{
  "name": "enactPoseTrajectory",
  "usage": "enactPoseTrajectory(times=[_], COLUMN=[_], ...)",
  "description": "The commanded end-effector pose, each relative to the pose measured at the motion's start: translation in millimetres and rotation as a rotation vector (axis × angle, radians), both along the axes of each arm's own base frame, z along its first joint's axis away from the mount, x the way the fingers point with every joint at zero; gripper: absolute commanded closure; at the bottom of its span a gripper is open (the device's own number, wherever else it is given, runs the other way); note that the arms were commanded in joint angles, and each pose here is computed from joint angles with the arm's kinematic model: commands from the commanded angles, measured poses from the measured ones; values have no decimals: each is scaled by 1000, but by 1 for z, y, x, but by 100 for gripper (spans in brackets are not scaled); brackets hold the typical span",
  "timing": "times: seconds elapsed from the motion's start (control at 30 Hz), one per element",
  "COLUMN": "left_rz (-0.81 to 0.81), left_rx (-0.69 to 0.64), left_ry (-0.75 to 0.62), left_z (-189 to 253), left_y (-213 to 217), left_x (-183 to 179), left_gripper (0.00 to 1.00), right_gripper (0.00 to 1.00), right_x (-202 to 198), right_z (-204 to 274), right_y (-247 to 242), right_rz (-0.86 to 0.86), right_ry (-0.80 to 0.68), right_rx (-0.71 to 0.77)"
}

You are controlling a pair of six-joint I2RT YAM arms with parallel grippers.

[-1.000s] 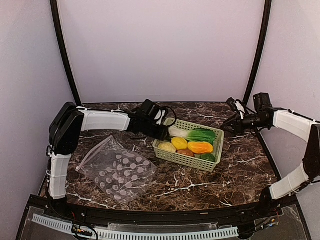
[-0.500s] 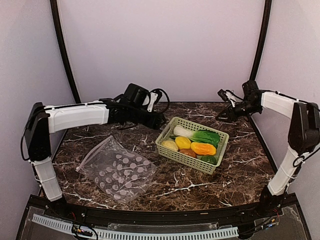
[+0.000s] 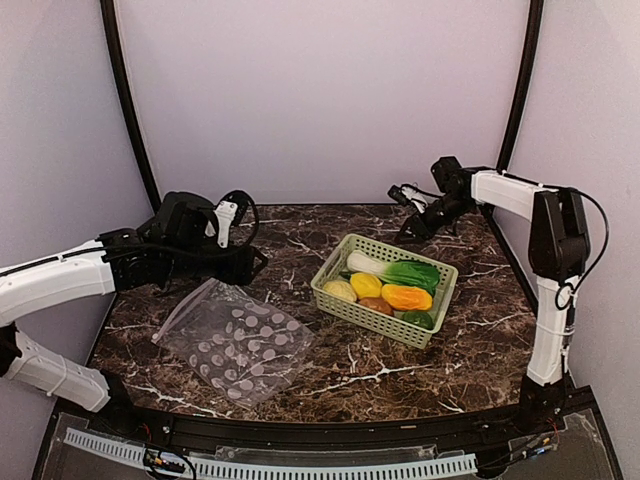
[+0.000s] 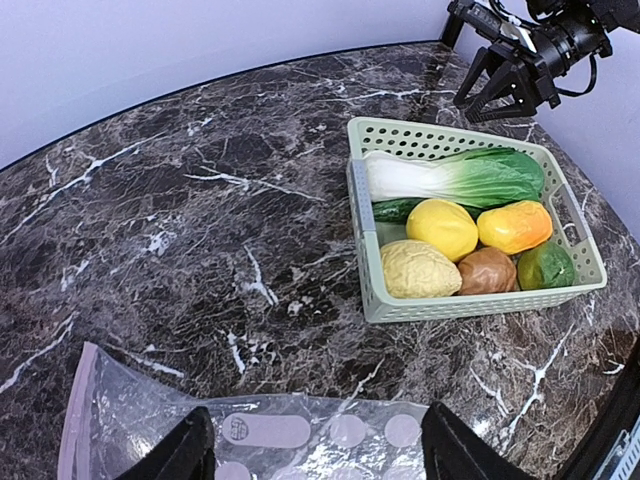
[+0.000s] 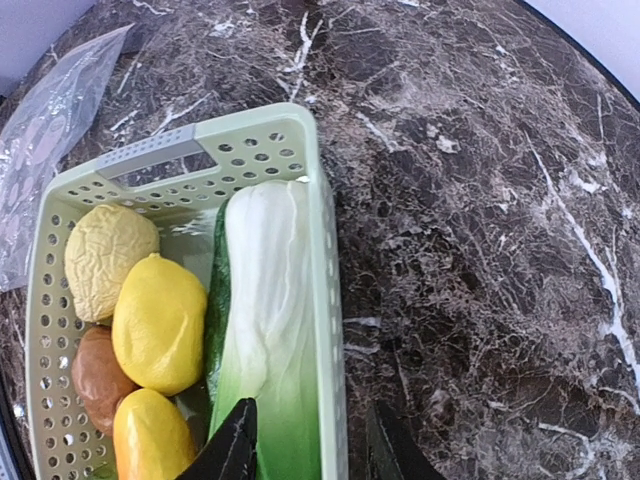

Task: Place the food in the zip-top bag and seal the zipper
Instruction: Move the bin to the center of the board.

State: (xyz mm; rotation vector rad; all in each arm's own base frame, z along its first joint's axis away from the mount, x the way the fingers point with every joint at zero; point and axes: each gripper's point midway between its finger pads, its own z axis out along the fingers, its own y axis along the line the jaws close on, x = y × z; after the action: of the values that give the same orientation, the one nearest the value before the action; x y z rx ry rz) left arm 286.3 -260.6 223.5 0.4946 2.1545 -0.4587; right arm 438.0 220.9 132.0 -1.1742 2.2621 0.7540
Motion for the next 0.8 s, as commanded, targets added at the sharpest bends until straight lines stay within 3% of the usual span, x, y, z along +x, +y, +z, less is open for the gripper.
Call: enactPoseTrajectory(times=[0.0, 0.33, 0.77], left_rz=[66, 82, 77], left_rx=[-16, -7, -16], left_ry=[2, 6, 8], left_z=[6, -1, -5], left_y=[20, 29, 23], left_x=[-9, -14, -10], left_gripper=[30, 30, 30], right_gripper=[67, 70, 89], right_x=[4, 0, -2], right_z=[-15, -30, -34], right_y=[-2, -1, -28], right_rz=[-11, 8, -158], right_ry=[53, 77, 84], right_rx=[-72, -110, -214])
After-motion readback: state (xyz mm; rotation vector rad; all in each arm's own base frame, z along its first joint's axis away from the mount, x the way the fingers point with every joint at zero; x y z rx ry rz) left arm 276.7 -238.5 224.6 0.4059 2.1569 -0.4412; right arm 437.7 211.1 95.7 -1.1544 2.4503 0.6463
